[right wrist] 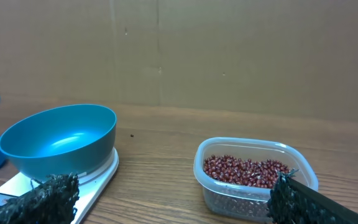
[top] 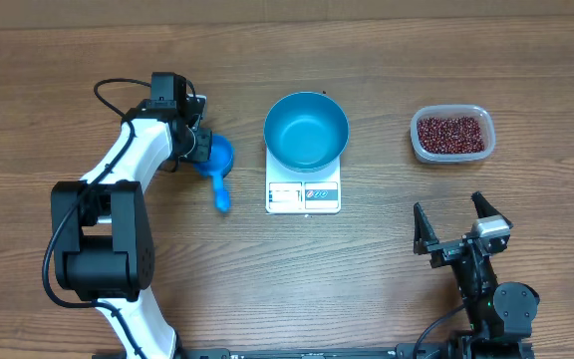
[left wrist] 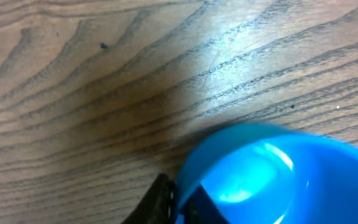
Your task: Scoop item into bowl and weigh 150g on scale
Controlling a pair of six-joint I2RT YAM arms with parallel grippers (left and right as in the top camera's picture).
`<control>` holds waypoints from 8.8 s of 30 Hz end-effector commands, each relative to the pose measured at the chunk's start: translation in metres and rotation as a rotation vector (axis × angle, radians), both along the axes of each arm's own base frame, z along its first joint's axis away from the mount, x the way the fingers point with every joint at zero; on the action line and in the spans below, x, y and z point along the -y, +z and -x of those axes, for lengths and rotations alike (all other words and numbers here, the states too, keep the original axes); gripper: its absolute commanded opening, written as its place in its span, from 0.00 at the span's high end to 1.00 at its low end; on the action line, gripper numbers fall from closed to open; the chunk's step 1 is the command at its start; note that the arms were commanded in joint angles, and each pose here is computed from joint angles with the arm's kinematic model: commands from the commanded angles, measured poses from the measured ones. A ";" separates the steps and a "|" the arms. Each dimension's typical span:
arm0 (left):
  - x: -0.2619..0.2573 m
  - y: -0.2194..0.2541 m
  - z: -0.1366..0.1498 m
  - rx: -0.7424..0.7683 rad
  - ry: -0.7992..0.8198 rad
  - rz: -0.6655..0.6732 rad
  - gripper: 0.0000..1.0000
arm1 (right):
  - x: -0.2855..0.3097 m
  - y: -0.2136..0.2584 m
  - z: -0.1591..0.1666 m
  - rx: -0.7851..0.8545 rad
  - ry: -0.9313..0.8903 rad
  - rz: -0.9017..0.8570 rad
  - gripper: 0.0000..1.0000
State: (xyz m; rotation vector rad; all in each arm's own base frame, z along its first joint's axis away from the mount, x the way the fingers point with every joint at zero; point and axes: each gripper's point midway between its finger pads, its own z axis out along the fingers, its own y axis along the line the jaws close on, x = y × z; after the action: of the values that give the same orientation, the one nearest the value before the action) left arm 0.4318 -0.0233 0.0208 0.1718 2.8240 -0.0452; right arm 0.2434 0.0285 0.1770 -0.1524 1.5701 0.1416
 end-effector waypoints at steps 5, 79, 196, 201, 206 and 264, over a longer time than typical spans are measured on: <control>-0.009 -0.009 0.020 -0.092 0.174 -0.004 0.96 | 0.000 -0.002 0.000 0.001 0.001 -0.009 0.00; 0.098 0.178 0.081 0.012 0.587 0.545 0.96 | -0.103 0.085 0.074 -0.026 0.730 -0.277 0.00; 0.111 0.177 0.088 0.073 0.639 0.444 0.48 | -0.209 0.052 -0.112 -0.807 0.620 -0.707 0.96; 0.110 0.199 0.077 0.162 0.463 0.410 0.42 | -0.153 0.068 -0.122 -0.754 0.497 -0.696 0.96; 0.132 0.210 0.079 0.191 0.308 0.400 0.49 | -0.101 0.102 -0.115 -0.671 0.419 -0.707 0.96; 0.220 0.009 0.110 0.274 0.165 -0.023 0.96 | -0.006 0.069 -0.089 -0.740 0.169 -0.689 0.96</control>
State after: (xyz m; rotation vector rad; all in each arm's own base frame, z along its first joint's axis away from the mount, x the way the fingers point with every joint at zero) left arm 0.3229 -0.2482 0.0370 -0.0876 2.5640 -0.0061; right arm 0.3288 0.0347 0.2373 0.3790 2.1589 0.9603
